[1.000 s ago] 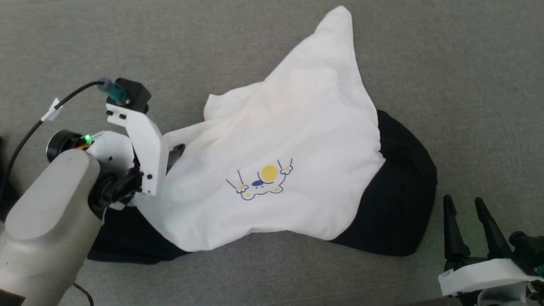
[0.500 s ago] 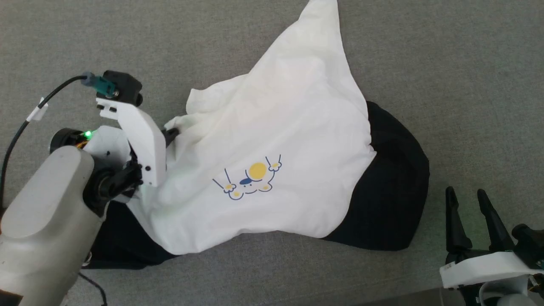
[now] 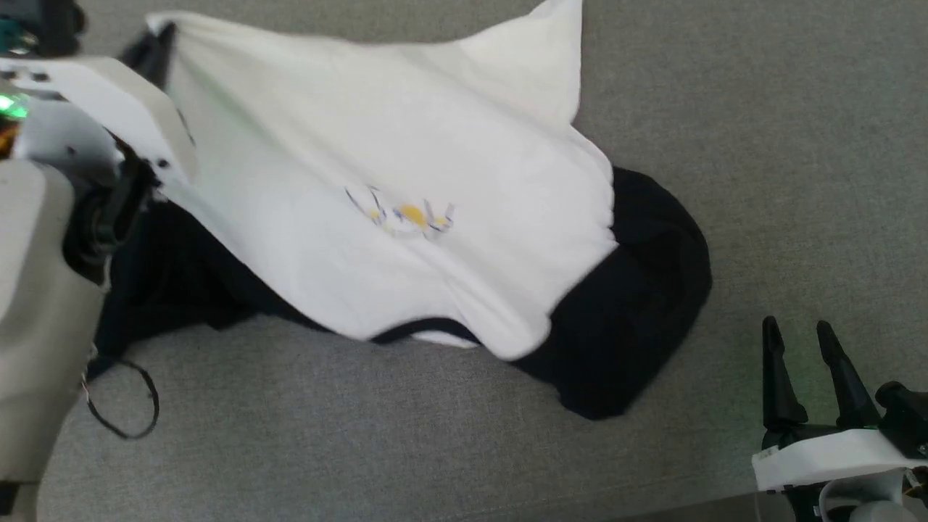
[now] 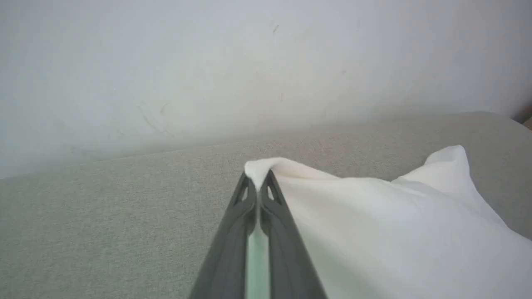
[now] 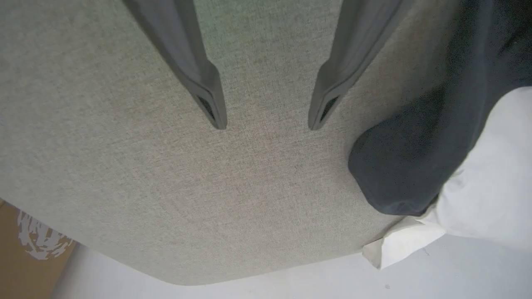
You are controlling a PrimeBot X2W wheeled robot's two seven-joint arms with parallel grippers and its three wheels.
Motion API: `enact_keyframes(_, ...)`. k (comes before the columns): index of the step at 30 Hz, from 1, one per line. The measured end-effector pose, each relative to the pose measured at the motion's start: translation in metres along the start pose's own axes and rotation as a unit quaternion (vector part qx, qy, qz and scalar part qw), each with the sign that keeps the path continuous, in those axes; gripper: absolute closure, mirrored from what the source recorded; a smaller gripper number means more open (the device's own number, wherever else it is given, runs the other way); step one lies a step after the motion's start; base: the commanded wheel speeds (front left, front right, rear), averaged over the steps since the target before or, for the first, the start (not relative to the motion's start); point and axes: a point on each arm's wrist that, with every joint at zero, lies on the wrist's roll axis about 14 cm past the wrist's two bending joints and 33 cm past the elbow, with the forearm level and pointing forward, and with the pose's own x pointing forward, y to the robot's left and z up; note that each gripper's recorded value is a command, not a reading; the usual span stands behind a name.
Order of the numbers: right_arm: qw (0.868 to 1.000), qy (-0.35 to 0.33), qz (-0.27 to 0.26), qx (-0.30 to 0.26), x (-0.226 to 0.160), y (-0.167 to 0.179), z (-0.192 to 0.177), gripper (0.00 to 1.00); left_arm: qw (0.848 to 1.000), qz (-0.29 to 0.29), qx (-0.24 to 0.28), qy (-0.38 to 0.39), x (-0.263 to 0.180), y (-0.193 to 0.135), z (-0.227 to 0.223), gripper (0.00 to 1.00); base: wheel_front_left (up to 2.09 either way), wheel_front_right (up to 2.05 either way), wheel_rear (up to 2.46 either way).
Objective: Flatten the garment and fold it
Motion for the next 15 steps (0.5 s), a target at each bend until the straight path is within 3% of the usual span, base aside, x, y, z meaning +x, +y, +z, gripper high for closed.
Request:
enact_keyframes(5,1.000,0.016,-0.006,-0.009,0.003,-0.004,-0.010,0.00,0.993,0.076,0.012,-0.093,0.013,0.041,0.030,1.00,0.00,0.00,0.00)
enact_keyframes(10,0.999,0.029,-0.012,-0.016,0.009,-0.007,-0.018,0.00,0.992,0.102,0.008,-0.079,0.033,0.059,0.006,1.00,0.00,0.00,0.00)
enact_keyframes(12,0.999,0.033,-0.013,-0.018,0.012,-0.007,-0.021,0.00,0.993,0.107,0.002,-0.055,0.041,0.061,-0.016,0.65,0.00,0.00,0.00)
enact_keyframes(13,0.999,0.036,-0.014,-0.020,0.012,-0.008,-0.023,0.00,0.994,0.104,-0.002,-0.041,0.044,0.059,-0.027,0.13,0.00,0.00,0.00)
enact_keyframes(14,0.999,0.039,-0.015,-0.021,0.012,-0.009,-0.025,0.00,0.995,0.098,-0.006,-0.030,0.048,0.056,-0.036,0.00,0.00,0.00,0.00)
enact_keyframes(15,0.999,0.042,-0.017,-0.022,0.012,-0.010,-0.027,0.00,0.995,0.093,-0.011,-0.021,0.051,0.052,-0.044,0.00,0.00,0.00,0.00)
